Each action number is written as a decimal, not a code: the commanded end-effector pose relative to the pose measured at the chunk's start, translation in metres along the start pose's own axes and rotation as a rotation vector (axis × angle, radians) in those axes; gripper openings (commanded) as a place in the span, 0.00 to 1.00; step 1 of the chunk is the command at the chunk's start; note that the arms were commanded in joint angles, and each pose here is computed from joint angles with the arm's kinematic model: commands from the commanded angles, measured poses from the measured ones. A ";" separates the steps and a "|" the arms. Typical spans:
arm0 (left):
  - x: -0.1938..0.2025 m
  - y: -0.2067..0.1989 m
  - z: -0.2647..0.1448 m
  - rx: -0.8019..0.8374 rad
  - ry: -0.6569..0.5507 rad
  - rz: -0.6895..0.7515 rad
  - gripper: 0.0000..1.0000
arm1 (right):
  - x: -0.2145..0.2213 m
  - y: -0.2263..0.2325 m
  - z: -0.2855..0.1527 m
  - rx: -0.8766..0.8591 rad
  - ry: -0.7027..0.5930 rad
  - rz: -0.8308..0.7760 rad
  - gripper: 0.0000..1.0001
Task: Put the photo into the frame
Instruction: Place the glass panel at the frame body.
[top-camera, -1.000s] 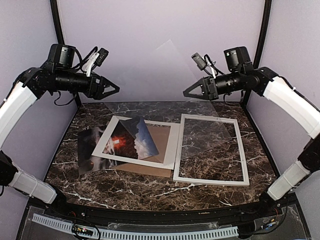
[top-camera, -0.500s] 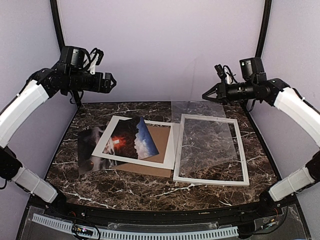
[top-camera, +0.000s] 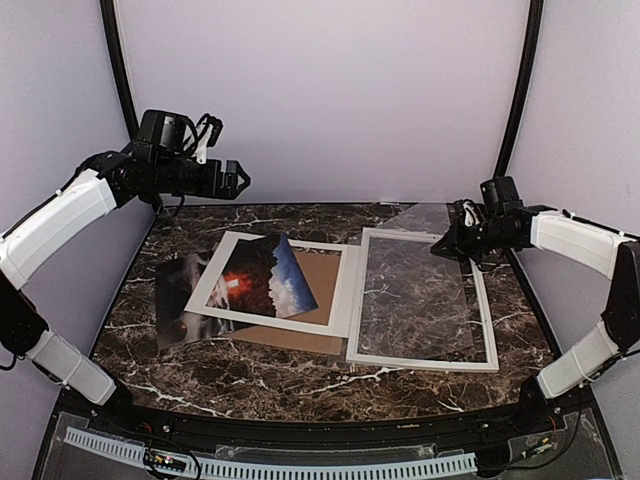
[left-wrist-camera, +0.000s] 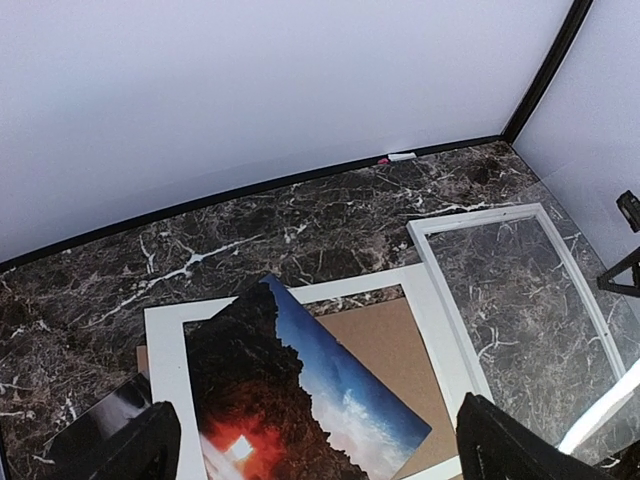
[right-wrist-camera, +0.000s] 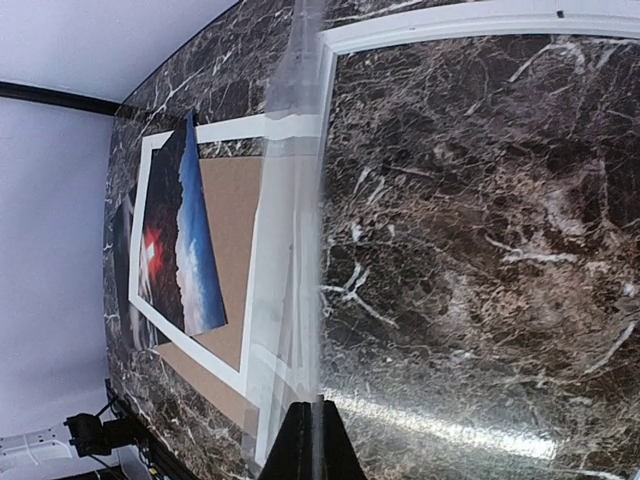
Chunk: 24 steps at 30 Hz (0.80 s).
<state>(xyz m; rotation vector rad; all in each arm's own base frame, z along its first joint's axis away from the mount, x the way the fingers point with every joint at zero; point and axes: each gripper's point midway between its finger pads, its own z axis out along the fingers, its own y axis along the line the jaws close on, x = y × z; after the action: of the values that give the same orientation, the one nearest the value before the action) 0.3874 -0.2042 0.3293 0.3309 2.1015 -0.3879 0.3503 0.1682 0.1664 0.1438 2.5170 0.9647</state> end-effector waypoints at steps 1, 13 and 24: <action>0.004 -0.011 0.010 0.066 -0.009 -0.018 0.99 | -0.017 -0.019 0.005 0.035 -0.063 -0.025 0.00; 0.029 -0.028 0.044 0.147 0.045 -0.079 0.99 | -0.024 -0.063 0.022 0.124 -0.026 -0.015 0.00; 0.057 -0.050 0.077 0.166 0.114 -0.055 0.99 | -0.020 -0.094 0.027 0.197 0.004 -0.014 0.00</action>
<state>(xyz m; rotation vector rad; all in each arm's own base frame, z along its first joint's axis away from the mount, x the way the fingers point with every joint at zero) 0.3992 -0.2638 0.2552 0.3834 2.2021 -0.5711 0.3772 0.1164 0.0928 0.2122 2.6220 0.7579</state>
